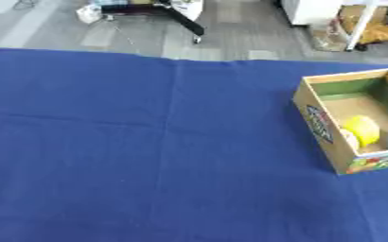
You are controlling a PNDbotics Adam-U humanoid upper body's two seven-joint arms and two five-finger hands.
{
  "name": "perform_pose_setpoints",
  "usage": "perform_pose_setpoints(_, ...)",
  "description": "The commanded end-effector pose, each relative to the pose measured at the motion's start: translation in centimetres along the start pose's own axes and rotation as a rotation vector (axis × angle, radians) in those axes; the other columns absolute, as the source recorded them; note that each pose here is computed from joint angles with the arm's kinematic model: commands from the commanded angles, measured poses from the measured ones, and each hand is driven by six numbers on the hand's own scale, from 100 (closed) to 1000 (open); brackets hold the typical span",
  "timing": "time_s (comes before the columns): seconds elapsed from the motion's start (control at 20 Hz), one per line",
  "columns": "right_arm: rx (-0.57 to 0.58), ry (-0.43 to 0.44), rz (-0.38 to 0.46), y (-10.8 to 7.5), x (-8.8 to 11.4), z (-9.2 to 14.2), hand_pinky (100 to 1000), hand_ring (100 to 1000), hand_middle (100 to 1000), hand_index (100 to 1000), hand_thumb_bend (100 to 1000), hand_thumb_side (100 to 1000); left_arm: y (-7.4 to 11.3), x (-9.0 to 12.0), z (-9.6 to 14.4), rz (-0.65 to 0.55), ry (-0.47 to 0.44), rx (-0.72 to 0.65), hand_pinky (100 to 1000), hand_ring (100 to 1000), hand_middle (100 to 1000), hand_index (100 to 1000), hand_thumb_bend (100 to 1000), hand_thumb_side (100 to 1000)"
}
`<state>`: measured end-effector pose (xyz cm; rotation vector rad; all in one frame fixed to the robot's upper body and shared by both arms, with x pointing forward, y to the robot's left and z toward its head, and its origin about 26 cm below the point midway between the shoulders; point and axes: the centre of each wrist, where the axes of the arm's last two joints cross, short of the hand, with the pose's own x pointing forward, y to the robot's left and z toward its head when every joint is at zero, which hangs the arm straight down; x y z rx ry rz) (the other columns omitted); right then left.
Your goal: Pick up the objects with one hand, pass them to the other hand, and then place them into the box on the other side of the table.
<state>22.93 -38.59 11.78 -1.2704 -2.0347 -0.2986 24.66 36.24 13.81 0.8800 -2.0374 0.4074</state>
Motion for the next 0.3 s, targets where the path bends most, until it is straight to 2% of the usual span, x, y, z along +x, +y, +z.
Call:
perform_pose_setpoints(0.05, -0.114, 0.081, 0.062, -1.7, -2.4, -0.5, 771, 495, 498, 738, 141, 477, 1.8, 0.2, -0.6, -0.088, -0.018, 0.095, 728, 580, 624, 725, 436, 582)
perform_pose_setpoints(0.15, -0.161, 0.150, 0.081, -3.2, -4.5, -0.7, 769, 489, 492, 733, 138, 482, 2.9, -0.5, -0.6, -0.149, 0.004, 0.156, 729, 581, 627, 725, 429, 579)
perform_pose_setpoints(0.3, -0.217, 0.207, 0.108, -5.6, -7.1, -1.0, 765, 481, 486, 730, 129, 482, 4.7, -1.7, -0.7, -0.210, 0.033, 0.278, 727, 582, 626, 722, 415, 564)
